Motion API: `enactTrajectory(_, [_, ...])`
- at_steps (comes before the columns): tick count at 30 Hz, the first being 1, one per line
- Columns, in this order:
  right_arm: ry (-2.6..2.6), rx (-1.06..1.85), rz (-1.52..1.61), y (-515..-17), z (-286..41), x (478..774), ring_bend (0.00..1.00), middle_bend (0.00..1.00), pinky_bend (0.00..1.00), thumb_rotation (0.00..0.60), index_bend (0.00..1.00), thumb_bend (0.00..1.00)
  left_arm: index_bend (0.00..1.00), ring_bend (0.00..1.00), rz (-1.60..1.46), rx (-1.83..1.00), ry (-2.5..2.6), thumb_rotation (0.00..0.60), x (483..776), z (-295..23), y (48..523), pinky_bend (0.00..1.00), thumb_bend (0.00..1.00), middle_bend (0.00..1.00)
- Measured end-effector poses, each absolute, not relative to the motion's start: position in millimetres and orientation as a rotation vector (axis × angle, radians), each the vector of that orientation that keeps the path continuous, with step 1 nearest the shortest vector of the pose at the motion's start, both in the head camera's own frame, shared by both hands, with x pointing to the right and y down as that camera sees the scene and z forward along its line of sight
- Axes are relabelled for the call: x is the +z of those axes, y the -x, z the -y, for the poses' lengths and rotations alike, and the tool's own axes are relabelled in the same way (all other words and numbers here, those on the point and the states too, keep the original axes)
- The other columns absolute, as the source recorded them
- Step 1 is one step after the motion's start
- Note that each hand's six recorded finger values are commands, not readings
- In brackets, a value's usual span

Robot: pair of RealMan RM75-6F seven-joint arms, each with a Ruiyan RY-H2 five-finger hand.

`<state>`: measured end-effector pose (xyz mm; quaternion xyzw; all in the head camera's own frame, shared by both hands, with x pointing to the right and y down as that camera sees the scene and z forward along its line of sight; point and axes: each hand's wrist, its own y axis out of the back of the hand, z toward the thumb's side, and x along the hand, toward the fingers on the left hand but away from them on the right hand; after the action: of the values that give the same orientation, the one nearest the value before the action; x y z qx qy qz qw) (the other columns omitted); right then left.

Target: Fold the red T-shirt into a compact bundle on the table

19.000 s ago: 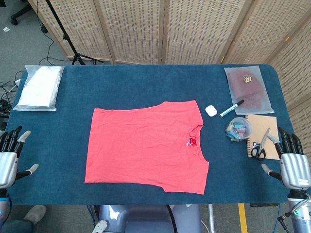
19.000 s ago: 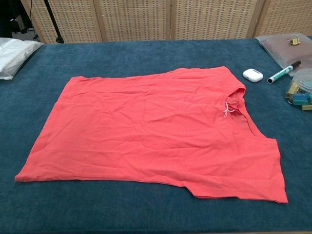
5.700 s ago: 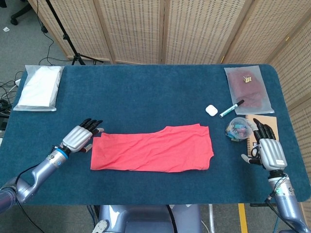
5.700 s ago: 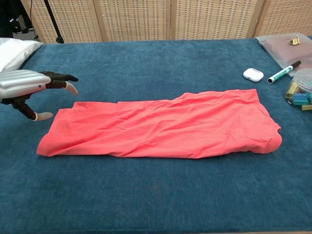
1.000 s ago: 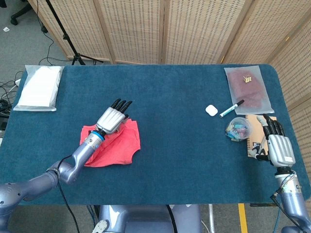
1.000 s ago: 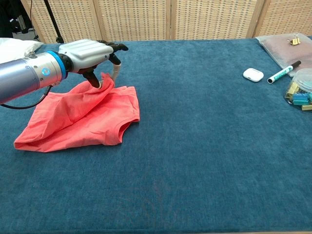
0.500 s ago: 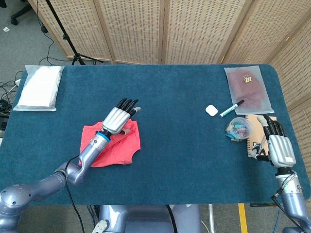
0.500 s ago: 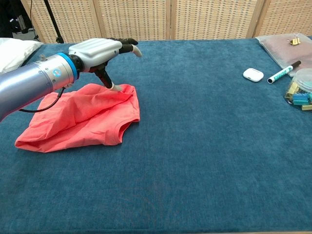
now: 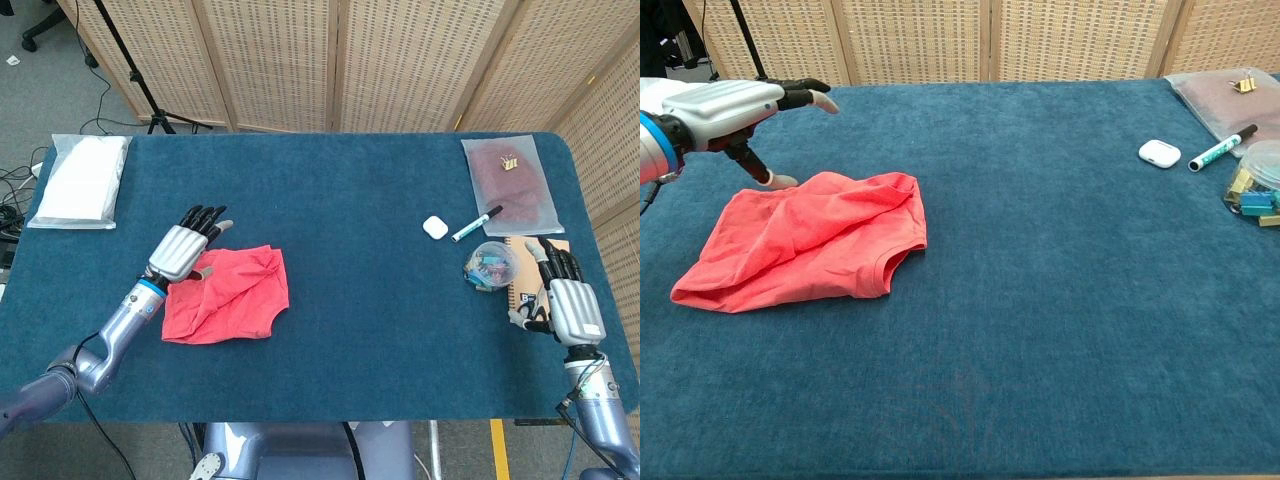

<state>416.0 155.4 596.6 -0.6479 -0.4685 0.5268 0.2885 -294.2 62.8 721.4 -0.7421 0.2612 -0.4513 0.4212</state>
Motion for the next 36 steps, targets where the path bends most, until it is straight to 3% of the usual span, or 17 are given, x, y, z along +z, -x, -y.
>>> enactTrajectory(8, [1.731,1.415,1.237,-414,-157,600,0.00,0.00,0.00,0.600,0.00,0.00,0.15,0.00,-0.678,-1.169,1.841,0.600,730,-65,331,0.00,0.26,0.00])
enactTrajectory(21, [1.740,1.422,1.235,-414,-157,602,0.00,0.00,0.00,0.600,0.00,0.00,0.32,0.00,-0.720,-1.141,1.940,0.600,753,-87,318,0.00,0.39,0.00])
enactTrajectory(36, [1.749,1.417,1.243,-414,-157,601,0.00,0.00,0.00,0.600,0.00,0.00,0.39,0.00,-0.759,-1.117,1.943,0.600,768,-96,292,0.00,0.44,0.00])
